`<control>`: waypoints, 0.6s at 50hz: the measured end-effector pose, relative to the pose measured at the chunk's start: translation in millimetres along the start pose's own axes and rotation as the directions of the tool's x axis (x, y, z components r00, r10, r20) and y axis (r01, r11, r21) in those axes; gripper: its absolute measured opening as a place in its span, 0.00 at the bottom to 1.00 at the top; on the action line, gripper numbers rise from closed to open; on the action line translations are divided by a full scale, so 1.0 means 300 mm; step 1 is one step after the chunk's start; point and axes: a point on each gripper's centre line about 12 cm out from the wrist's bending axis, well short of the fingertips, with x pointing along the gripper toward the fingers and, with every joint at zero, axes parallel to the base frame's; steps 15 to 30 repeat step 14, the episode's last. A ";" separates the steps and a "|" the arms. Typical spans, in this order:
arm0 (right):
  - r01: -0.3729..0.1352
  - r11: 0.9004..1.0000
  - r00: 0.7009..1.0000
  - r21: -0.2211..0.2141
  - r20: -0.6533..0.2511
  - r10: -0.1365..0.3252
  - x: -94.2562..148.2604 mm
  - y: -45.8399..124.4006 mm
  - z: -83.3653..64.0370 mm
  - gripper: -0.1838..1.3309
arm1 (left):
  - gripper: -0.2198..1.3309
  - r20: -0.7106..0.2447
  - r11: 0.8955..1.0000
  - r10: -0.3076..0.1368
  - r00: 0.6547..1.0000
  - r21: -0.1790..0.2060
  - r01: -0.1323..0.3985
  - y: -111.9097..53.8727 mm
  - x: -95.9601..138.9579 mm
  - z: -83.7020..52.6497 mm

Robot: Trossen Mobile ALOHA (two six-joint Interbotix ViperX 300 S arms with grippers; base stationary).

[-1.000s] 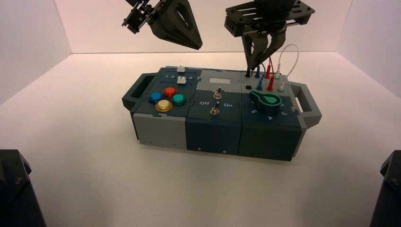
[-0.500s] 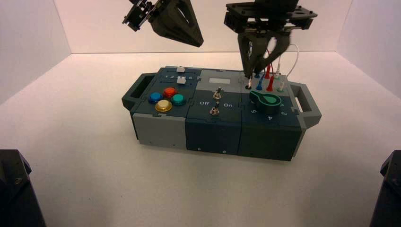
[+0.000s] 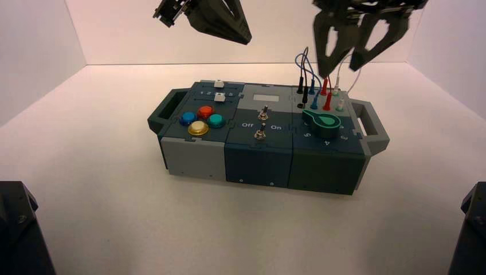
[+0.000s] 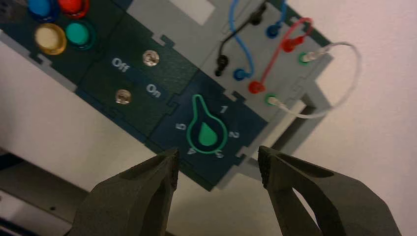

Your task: Pull the black wire.

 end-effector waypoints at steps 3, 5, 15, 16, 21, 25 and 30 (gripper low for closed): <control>0.012 1.000 1.000 -0.009 0.012 -0.012 -0.001 -0.009 -0.015 0.98 | 0.04 0.001 1.000 0.003 1.000 0.016 -0.003 0.003 -0.002 0.002; 0.013 1.000 1.000 -0.012 0.025 -0.013 -0.004 -0.011 -0.019 0.98 | 0.04 0.004 1.000 0.004 1.000 0.018 -0.004 0.005 -0.004 0.005; 0.014 1.000 0.999 -0.014 0.053 -0.013 -0.013 -0.015 -0.027 0.98 | 0.03 0.006 1.000 0.007 1.000 0.025 -0.007 0.006 -0.006 0.006; 0.014 1.000 0.999 -0.014 0.053 -0.013 -0.013 -0.015 -0.027 0.98 | 0.03 0.006 1.000 0.007 1.000 0.025 -0.007 0.006 -0.006 0.006; 0.014 1.000 0.999 -0.014 0.053 -0.013 -0.013 -0.015 -0.027 0.98 | 0.03 0.006 1.000 0.007 1.000 0.025 -0.007 0.006 -0.006 0.006; 0.014 1.000 0.999 -0.014 0.053 -0.013 -0.013 -0.015 -0.027 0.98 | 0.03 0.006 1.000 0.007 1.000 0.025 -0.007 0.006 -0.006 0.006; 0.014 1.000 0.999 -0.014 0.053 -0.013 -0.013 -0.015 -0.027 0.98 | 0.03 0.006 1.000 0.007 1.000 0.025 -0.007 0.006 -0.006 0.006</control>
